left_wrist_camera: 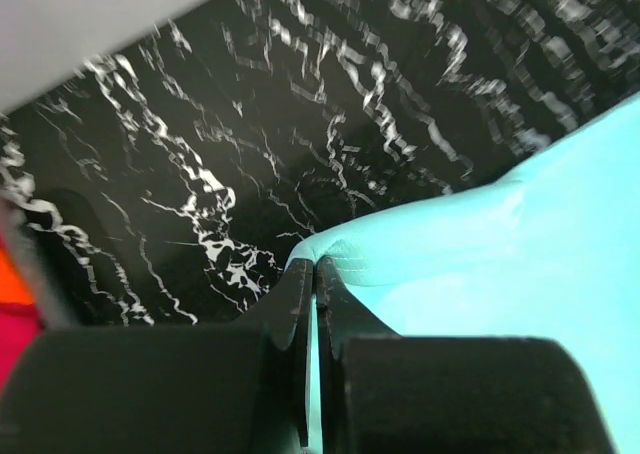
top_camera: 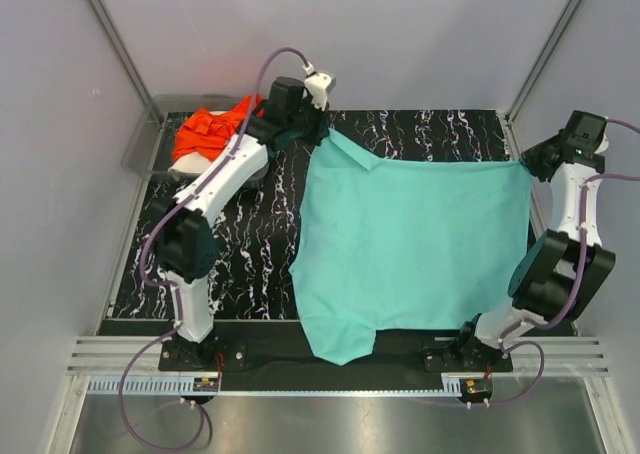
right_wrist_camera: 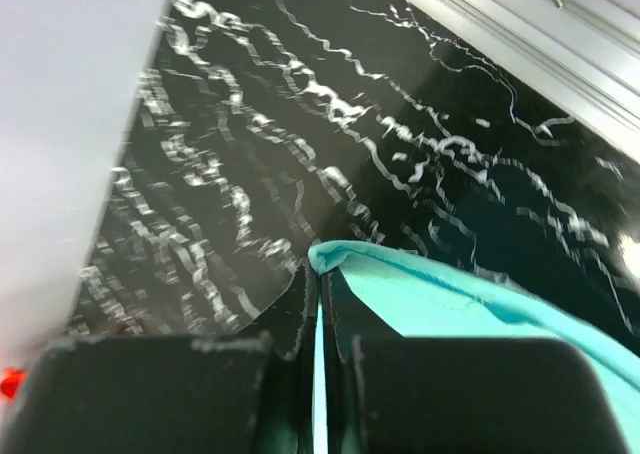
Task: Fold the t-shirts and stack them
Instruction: Flatten the tshirt out, then fold the tshirt
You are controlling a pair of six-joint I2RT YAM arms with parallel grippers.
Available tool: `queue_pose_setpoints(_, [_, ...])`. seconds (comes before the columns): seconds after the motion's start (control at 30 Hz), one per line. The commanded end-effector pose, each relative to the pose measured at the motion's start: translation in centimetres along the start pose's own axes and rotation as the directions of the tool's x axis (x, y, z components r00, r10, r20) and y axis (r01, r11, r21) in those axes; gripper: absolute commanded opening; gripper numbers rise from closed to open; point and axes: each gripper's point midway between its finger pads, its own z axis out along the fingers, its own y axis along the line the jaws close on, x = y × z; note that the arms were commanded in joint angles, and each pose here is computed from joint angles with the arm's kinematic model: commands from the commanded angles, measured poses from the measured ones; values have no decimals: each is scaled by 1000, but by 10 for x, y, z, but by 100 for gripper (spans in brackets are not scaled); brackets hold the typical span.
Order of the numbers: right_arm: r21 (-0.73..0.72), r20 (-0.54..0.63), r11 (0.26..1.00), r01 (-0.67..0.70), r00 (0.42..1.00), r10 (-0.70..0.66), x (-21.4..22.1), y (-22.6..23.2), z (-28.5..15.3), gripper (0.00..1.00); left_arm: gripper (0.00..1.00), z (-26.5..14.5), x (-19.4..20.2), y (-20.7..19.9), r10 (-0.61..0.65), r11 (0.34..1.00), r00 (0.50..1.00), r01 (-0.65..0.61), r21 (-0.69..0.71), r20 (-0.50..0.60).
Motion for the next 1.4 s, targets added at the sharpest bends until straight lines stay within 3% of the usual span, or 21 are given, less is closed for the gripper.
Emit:
queue_pose_setpoints(0.0, [-42, 56, 997, 68, 996, -66, -14, 14, 38, 0, 0, 18, -37, 9, 50, 999, 991, -50, -7, 124])
queue_pose_setpoints(0.17, [-8, -13, 996, 92, 996, -92, 3, 3, 97, 0, 0, 67, -4, 18, 28, 1000, 998, -29, 9, 61])
queue_pose_setpoints(0.43, [-10, -78, 992, 130, 988, -130, 19, 4, 137, 0, 0, 77, 7, 32, -39, 999, 998, 40, -10, 44])
queue_pose_setpoints(0.53, [-4, -73, 991, 137, 988, -137, 16, 4, 133, 0, 0, 71, 15, 26, -68, 998, 997, 67, 19, 23])
queue_pose_setpoints(0.83, [5, -99, 988, 157, 983, -156, 18, 4, 120, 0, 0, 35, 56, -10, -300, 948, 949, 308, 86, -93])
queue_pose_setpoints(1.1, [43, -136, 980, 196, 972, -189, 20, -4, 108, 0, 0, -7, 70, -37, -354, 923, 924, 371, 105, -146])
queue_pose_setpoints(1.37, [79, -165, 969, 233, 962, -218, 30, -19, 97, 0, 0, -21, 109, -69, -398, 892, 879, 437, 112, -262])
